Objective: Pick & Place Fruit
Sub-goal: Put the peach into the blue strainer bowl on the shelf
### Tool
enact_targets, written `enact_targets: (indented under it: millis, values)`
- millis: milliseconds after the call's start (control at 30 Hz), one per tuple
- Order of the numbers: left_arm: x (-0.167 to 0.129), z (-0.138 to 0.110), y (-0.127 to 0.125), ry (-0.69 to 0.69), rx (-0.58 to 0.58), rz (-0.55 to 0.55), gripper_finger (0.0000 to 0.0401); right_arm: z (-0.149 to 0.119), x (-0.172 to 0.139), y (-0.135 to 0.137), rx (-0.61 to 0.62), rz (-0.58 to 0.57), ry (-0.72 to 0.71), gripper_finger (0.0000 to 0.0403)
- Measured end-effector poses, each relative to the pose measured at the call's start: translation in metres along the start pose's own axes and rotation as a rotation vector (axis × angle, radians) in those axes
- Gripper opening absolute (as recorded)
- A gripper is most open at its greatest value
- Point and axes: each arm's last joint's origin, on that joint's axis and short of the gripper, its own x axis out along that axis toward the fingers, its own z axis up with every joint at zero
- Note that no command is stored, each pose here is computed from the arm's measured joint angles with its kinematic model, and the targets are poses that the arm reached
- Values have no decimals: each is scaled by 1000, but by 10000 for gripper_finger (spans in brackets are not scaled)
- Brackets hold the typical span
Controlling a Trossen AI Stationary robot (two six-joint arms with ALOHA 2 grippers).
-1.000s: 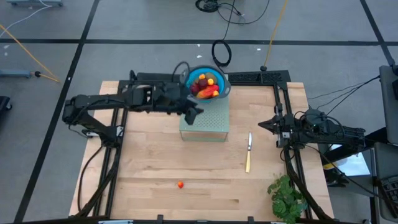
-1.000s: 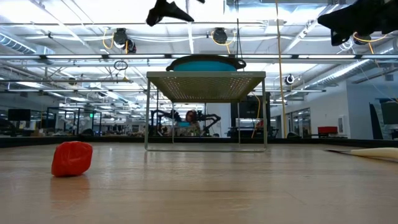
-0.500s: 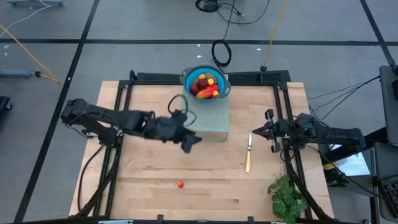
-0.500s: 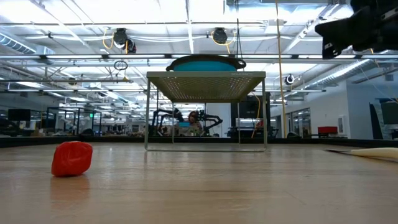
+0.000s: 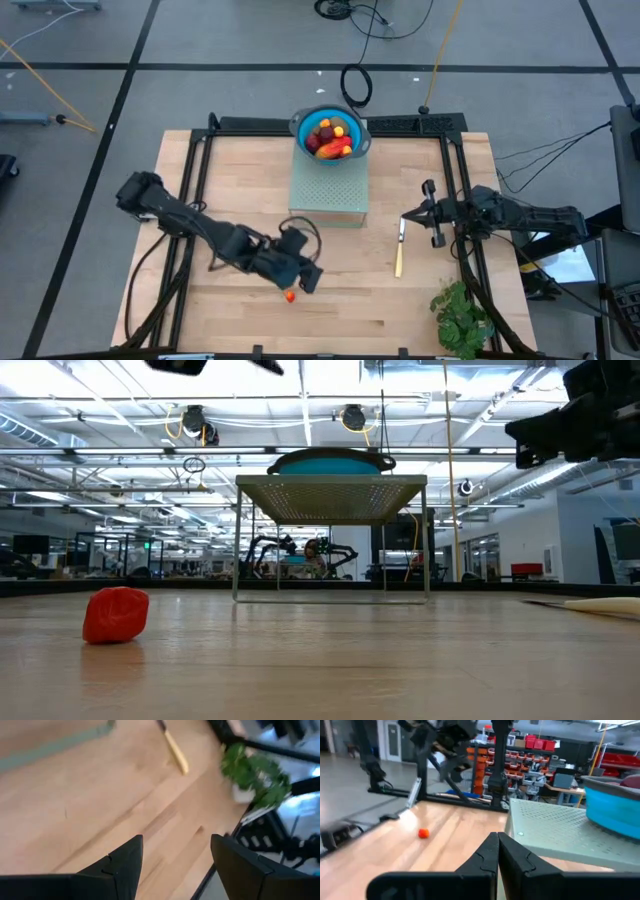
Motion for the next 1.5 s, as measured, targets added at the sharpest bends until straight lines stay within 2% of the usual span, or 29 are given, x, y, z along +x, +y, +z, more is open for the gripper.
enact_targets:
  millis: [233, 500, 733, 900, 1133, 1500]
  values:
    - [45, -28, 9, 138, 41, 100, 234, -6, 0, -5, -51, -188, 40, 0]
    - [83, -51, 23, 306, 52, 188, 234, -7, 0, -6, -71, -230, 57, 0]
    - [86, -59, 34, 449, -49, 295, 234, -9, 0, -6, -70, -224, 75, 0]
    - [80, -63, 41, 467, -60, 386, 234, -9, 0, -6, -69, -223, 81, 0]
    - [78, -68, 42, 418, -28, 413, 234, -10, 0, -6, -69, -222, 85, 0]
    - [99, -81, 54, 455, -23, 486, 234, -11, 0, -6, -66, -220, 99, 0]
